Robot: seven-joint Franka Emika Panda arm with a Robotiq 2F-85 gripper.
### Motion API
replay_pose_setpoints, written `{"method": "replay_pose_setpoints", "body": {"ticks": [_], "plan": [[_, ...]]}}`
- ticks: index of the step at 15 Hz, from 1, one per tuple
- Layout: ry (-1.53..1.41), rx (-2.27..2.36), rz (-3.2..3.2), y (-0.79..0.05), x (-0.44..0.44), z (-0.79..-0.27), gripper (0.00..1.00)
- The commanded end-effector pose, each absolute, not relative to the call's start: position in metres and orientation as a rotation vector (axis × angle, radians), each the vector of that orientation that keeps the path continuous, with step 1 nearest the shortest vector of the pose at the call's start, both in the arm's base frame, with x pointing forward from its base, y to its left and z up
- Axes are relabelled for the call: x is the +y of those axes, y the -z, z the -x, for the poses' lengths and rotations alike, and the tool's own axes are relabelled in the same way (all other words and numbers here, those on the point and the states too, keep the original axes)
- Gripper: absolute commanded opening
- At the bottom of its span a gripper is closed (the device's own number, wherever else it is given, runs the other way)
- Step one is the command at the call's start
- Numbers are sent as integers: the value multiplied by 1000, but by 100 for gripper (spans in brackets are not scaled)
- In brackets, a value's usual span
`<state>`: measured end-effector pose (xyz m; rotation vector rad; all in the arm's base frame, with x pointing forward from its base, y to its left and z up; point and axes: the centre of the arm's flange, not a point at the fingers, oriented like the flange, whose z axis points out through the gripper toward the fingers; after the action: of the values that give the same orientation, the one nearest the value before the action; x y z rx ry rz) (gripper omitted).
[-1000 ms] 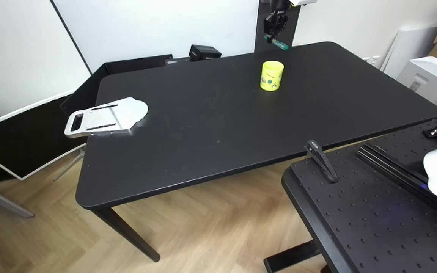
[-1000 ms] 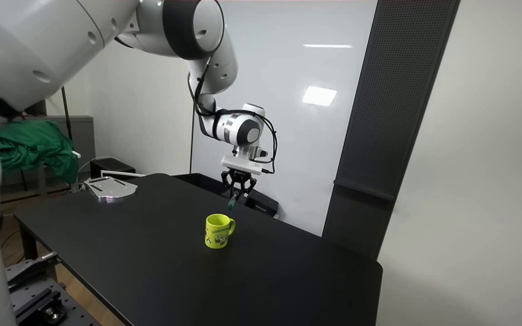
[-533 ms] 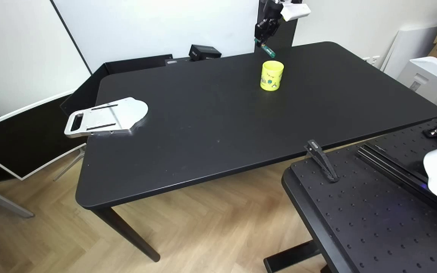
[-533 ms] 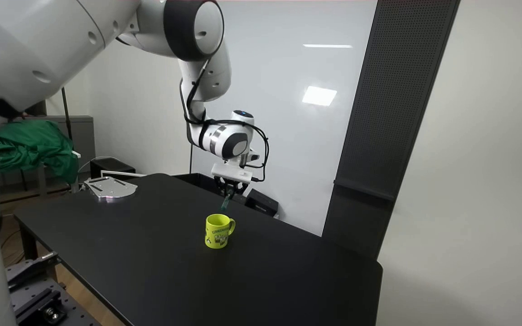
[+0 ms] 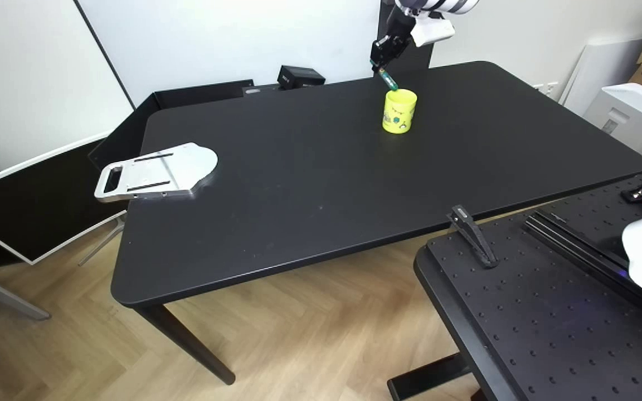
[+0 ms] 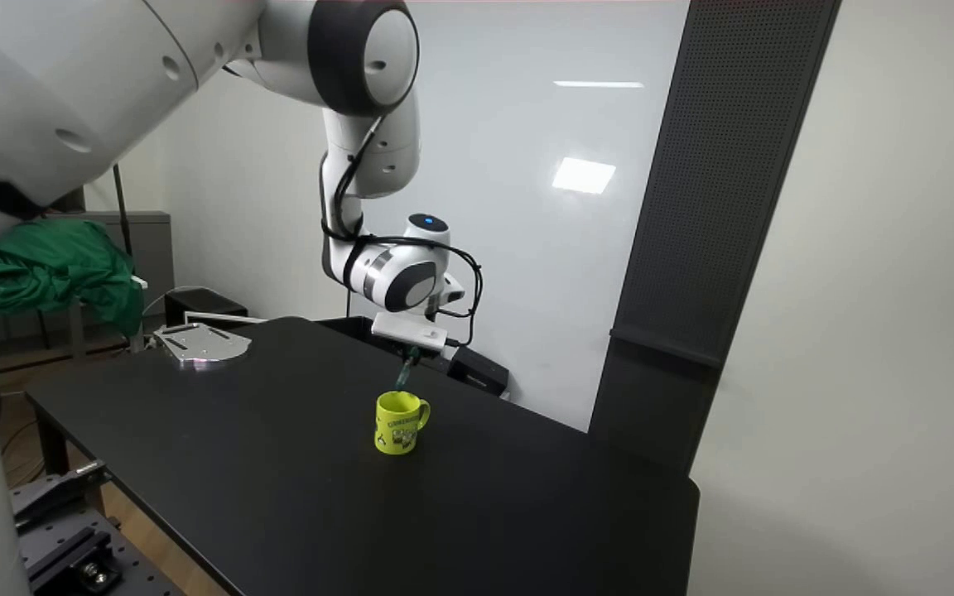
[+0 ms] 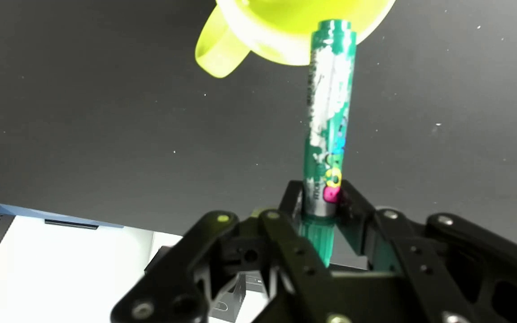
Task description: Put the green marker inside the yellow mug
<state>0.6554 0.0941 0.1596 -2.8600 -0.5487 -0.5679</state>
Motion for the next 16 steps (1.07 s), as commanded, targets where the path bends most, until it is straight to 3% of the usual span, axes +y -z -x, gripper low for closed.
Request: {"method": "replay_pose_setpoints", "body": {"ticks": [1,13,14,16], "plan": [[603,-500,2842,-157,83,-637,6],[569,-446,2860,-132,57,-610,6],[562,-445,2862,-130,56,-610,49],[554,-448,2868,-129,55,-609,56]]}}
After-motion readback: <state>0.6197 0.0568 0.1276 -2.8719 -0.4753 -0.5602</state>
